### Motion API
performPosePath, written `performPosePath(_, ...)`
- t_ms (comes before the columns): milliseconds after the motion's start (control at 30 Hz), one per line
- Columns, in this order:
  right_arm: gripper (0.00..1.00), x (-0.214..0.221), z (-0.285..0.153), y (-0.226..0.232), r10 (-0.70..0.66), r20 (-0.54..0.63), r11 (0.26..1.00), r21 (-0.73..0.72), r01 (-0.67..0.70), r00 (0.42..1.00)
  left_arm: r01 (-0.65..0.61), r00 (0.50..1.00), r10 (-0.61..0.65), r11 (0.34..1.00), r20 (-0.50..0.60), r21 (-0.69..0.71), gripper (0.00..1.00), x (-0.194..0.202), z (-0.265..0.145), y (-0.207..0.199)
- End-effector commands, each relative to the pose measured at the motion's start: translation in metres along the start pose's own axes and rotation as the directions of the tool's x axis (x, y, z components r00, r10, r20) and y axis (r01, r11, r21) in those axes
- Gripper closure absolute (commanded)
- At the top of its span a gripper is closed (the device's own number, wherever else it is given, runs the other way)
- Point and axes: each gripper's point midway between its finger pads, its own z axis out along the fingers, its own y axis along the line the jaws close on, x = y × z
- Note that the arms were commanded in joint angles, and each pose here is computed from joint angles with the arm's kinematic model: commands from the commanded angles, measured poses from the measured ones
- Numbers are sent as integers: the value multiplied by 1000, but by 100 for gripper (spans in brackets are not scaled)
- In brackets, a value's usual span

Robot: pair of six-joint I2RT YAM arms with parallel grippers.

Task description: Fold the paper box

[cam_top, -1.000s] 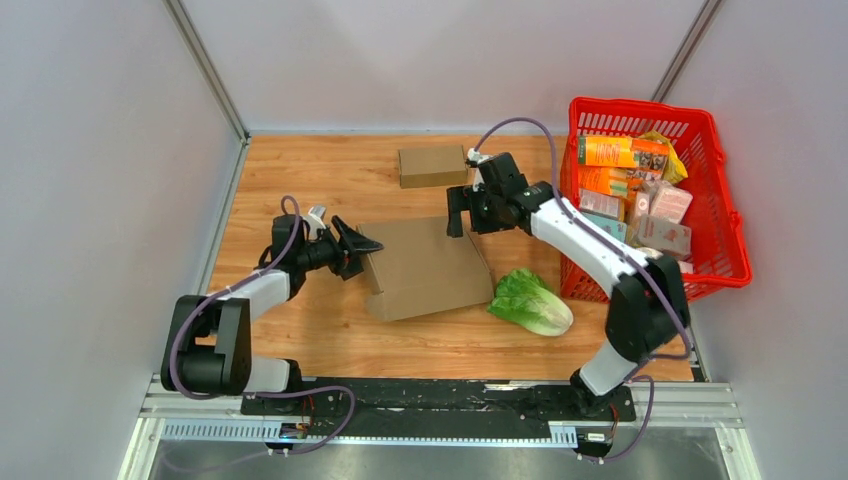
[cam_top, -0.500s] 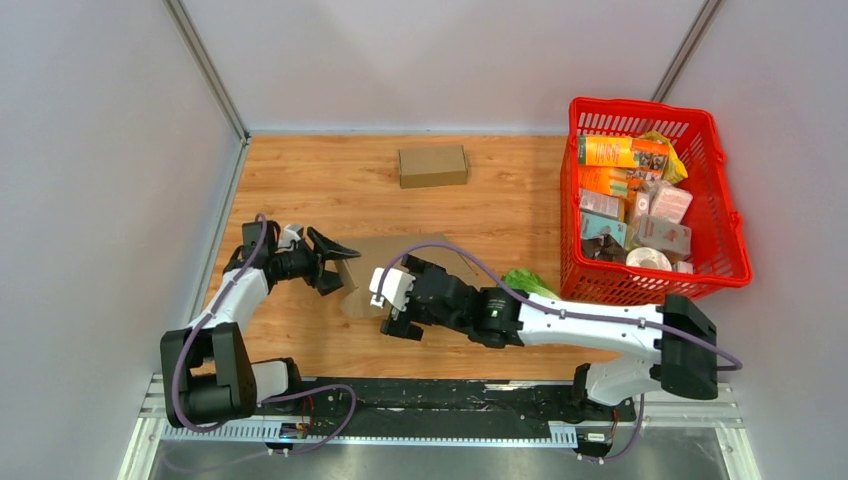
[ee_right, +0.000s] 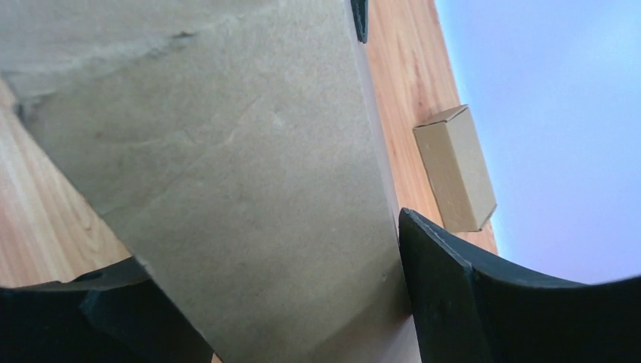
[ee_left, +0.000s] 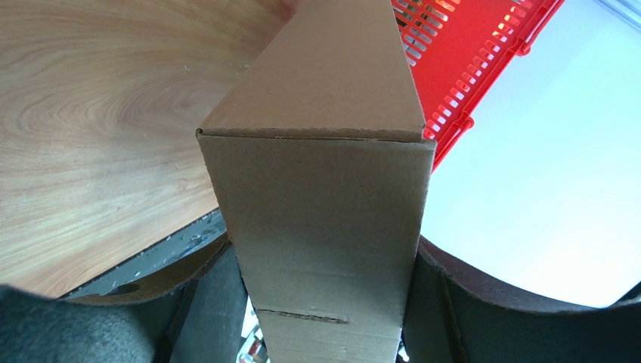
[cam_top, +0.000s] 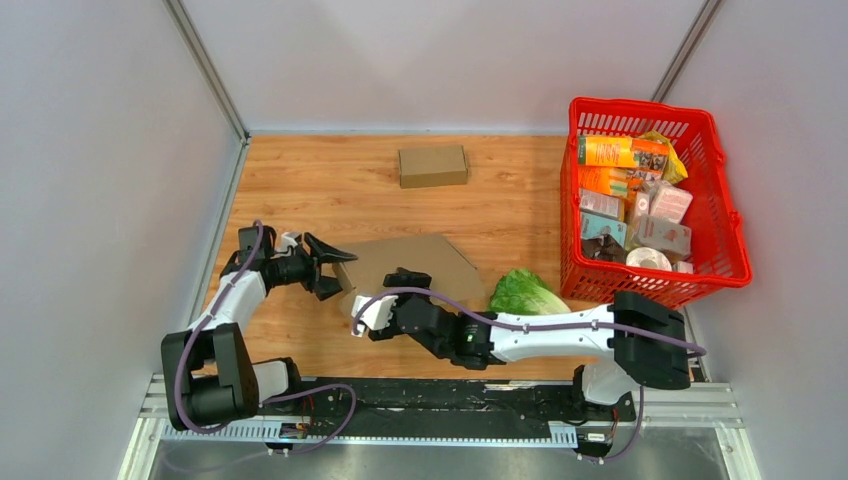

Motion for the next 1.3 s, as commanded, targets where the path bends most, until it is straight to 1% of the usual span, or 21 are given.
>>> performPosePath(0, 23, -15, 0, -35, 18, 57, 982, 186, -28, 998, -50, 998, 52, 998, -36, 43, 40, 8, -7, -14)
performPosePath(33, 23, -16, 0, -36, 13, 55, 982, 189, -23, 998, -63, 998, 64, 997, -27, 35, 30, 7, -8, -14)
performPosePath(67, 25, -14, 0, -37, 9, 47, 980, 197, -18, 999, -127, 992, 127, 991, -7, 38, 28, 5, -11, -20)
performPosePath(167, 29, -8, -1, -38, -6, 31, 977, 212, -1, 999, -214, 975, 215, 977, 53, -21, 27, -2, -20, -21)
performPosePath(433, 38, 16, 2, -40, -65, -38, 948, 310, 74, 997, -119, 989, 120, 993, 87, -23, 25, -11, -26, -14)
performPosePath(533, 40, 19, 5, -40, -92, -66, 934, 339, 110, 994, -72, 982, 71, 997, 173, -4, 25, -21, -37, -20)
performPosePath(600, 42, 17, 6, -43, -114, -72, 916, 378, 132, 991, -13, 976, -8, 995, 220, 97, 25, -25, -43, -37)
performPosePath(633, 42, 17, 7, -43, -116, -81, 911, 389, 139, 990, 82, 968, -117, 984, 223, 157, 25, -27, -45, -47)
performPosePath(700, 42, 15, 9, -42, -123, -93, 916, 373, 149, 988, 16, 953, -78, 978, 294, 210, 24, -32, -52, -61)
performPosePath(767, 43, -5, 3, -58, -36, -41, 921, 386, 49, 998, -78, 918, 10, 985, 397, 157, 24, -36, -67, -70)
performPosePath(800, 43, 5, 3, -52, -65, -111, 946, 311, 97, 992, -138, 894, 71, 983, 443, 120, 24, -39, -73, -75)
performPosePath(833, 43, 2, 8, -48, 32, -83, 970, 242, -11, 996, -271, 834, 224, 962, 504, 22, 23, -47, -81, -76)
performPosePath(867, 44, -20, 6, -64, 88, -48, 970, 230, -75, 995, -316, 809, 293, 948, 509, -43, 23, -44, -92, -89)
performPosePath(900, 45, -11, -1, -62, 74, -105, 987, 153, -57, 992, -354, 768, 364, 927, 528, -124, 23, -49, -99, -89)
performPosePath(933, 45, -17, 3, -58, 113, -83, 993, 38, -111, 990, -443, 712, 486, 871, 507, -214, 23, -50, -105, -88)
performPosePath(967, 45, -36, -1, -68, 186, -61, 982, -3, -186, 981, -480, 677, 533, 842, 507, -244, 23, -48, -112, -95)
performPosePath(1000, 46, -25, -5, -63, 175, -132, 981, -64, -185, 976, -515, 654, 568, 818, 500, -256, 24, -45, -113, -97)
performPosePath(1067, 46, -26, -4, -59, 237, -169, 944, -193, -268, 957, -585, 598, 634, 764, 490, -273, 30, -37, -112, -97)
performPosePath(1133, 47, -30, -5, -63, 257, -219, 910, -272, -312, 941, -645, 576, 663, 728, 478, -232, 33, -22, -100, -100)
performPosePath(1167, 46, -30, -5, -62, 263, -242, 893, -305, -330, 934, -695, 528, 691, 685, 494, -216, 33, -15, -97, -101)
performPosePath(1267, 47, -19, -9, -53, 250, -350, 837, -391, -383, 903, -747, 446, 732, 621, 514, -237, 39, -2, -97, -97)
